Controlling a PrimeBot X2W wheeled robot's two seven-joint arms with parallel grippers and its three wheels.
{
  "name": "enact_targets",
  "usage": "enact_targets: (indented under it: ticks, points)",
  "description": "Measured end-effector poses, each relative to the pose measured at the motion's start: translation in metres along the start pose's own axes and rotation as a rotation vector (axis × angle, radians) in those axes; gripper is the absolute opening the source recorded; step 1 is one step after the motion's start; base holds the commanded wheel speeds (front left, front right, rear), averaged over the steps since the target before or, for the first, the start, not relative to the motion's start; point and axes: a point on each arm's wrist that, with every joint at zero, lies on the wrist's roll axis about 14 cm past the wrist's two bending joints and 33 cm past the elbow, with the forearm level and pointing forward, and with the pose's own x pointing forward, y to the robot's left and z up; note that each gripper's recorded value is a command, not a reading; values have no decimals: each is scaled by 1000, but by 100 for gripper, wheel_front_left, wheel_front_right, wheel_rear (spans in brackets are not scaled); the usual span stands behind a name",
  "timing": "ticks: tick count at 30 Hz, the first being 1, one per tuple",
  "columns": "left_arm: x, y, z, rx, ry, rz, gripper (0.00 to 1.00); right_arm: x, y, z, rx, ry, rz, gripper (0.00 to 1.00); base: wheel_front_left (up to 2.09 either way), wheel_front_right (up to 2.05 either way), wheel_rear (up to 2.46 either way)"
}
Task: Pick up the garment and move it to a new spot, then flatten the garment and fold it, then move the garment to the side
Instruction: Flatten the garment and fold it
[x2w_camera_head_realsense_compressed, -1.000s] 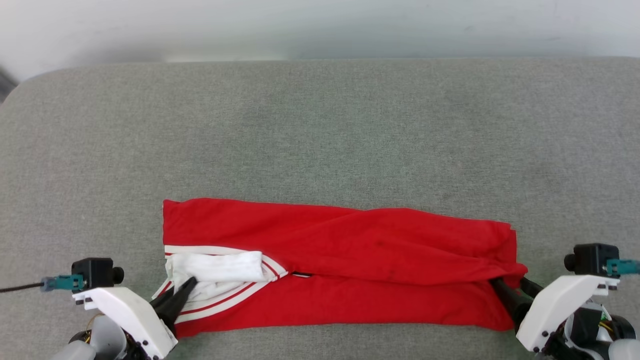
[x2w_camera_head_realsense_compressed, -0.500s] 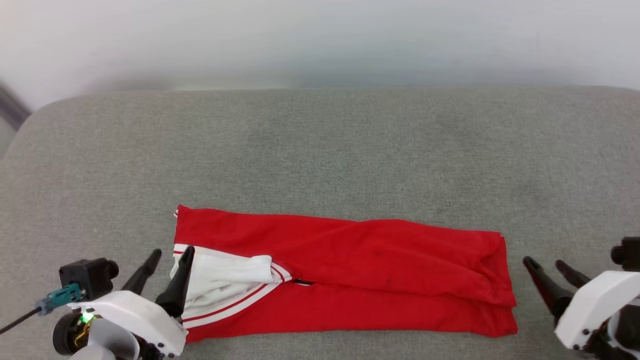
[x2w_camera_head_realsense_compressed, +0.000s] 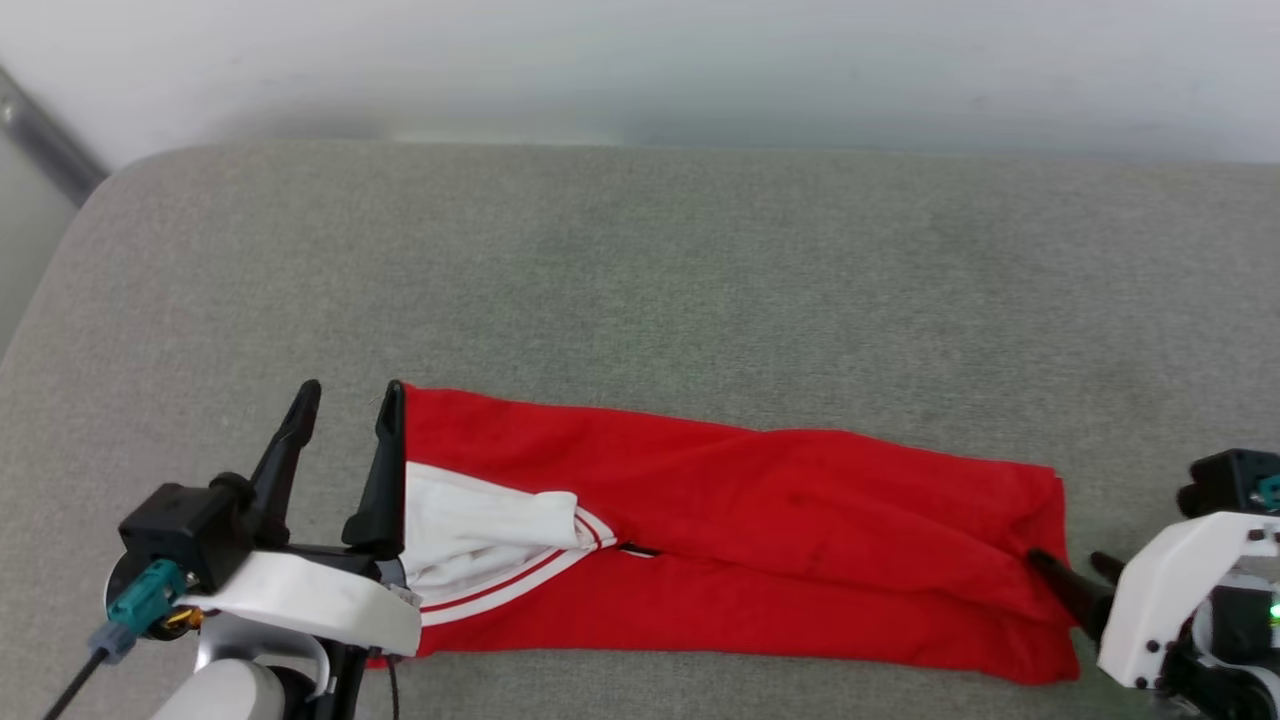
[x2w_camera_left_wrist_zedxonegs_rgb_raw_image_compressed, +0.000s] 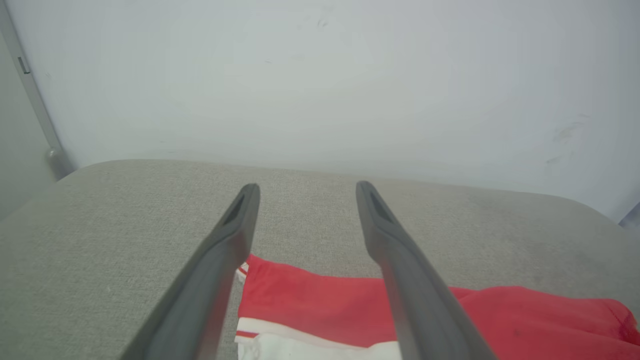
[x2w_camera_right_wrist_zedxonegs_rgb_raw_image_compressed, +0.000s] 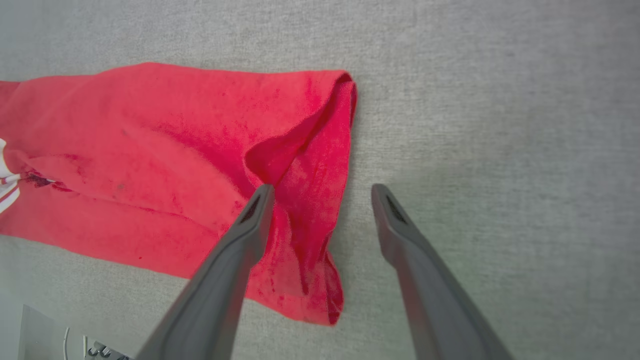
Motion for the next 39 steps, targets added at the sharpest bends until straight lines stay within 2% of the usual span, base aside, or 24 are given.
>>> enact_targets:
  ticks: [5,11,12,13,14,20,25,30,39]
  points:
    - [-2,1,-2,14,-14,12,100,25,12,-26,18,116,41,100,0,0,0]
    - [-4,5,-3,28,-19,24,100,42,25,-37,34,181,86,100,0,0,0]
    - [-4,4,-2,27,-23,21,100,42,26,-37,32,183,88,45,0,0,0]
    - [-5,4,-2,27,-23,22,100,42,27,-38,30,184,90,28,0,0,0]
    - [-6,5,-2,27,-21,24,100,42,28,-38,35,185,95,0,0,0,0]
    - [-9,3,9,36,-61,23,100,36,37,-38,36,162,119,0,0,0,0]
    - [-18,4,9,60,-61,20,100,24,33,-19,6,75,106,0,0,0,0]
    - [-26,-1,10,79,-59,15,100,0,4,-4,16,-8,37,0,0,0,0]
    - [-31,-4,6,77,-50,6,100,-43,-78,-3,168,-84,-164,0,0,0,0]
